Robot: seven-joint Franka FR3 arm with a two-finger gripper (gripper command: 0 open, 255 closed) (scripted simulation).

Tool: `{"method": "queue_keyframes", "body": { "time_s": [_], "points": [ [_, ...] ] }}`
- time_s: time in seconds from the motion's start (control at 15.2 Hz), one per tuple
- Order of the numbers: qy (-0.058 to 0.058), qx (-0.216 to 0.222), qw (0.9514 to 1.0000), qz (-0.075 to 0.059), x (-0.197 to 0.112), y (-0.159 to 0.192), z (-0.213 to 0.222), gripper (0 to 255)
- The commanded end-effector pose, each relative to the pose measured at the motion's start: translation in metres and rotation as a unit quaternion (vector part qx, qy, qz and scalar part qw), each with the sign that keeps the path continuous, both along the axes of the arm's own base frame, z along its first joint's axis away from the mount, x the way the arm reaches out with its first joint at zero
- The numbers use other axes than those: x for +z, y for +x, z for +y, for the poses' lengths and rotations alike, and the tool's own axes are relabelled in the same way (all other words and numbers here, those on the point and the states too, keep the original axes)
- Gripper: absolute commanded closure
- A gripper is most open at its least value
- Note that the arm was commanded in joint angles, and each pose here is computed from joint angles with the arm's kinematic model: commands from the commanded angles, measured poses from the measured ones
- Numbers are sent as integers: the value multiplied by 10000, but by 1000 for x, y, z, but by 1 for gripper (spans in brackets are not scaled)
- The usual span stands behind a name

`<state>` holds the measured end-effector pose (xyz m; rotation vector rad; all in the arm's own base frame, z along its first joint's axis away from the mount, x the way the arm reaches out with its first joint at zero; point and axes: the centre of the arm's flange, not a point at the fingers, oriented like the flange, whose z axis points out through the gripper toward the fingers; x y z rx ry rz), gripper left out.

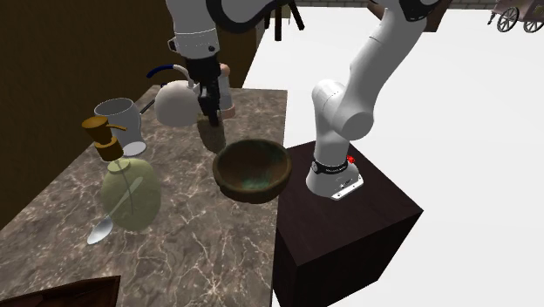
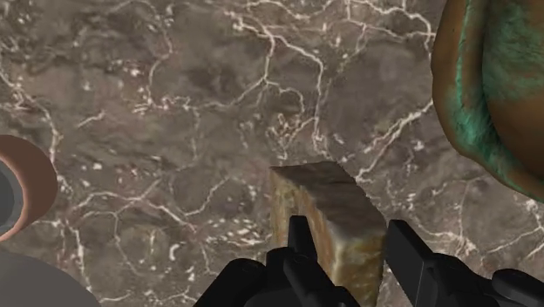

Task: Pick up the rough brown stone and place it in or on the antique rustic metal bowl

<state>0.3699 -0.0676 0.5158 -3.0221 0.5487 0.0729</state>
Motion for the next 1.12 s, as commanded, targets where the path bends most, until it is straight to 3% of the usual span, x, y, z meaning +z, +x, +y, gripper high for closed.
{"method": "queue_keyframes", "body": {
  "time_s": [0.0,1.06],
  "points": [
    [0,0,10000,1,12,0,-1,255],
    [0,0,10000,1,96,0,-1,255]
  ]
}}
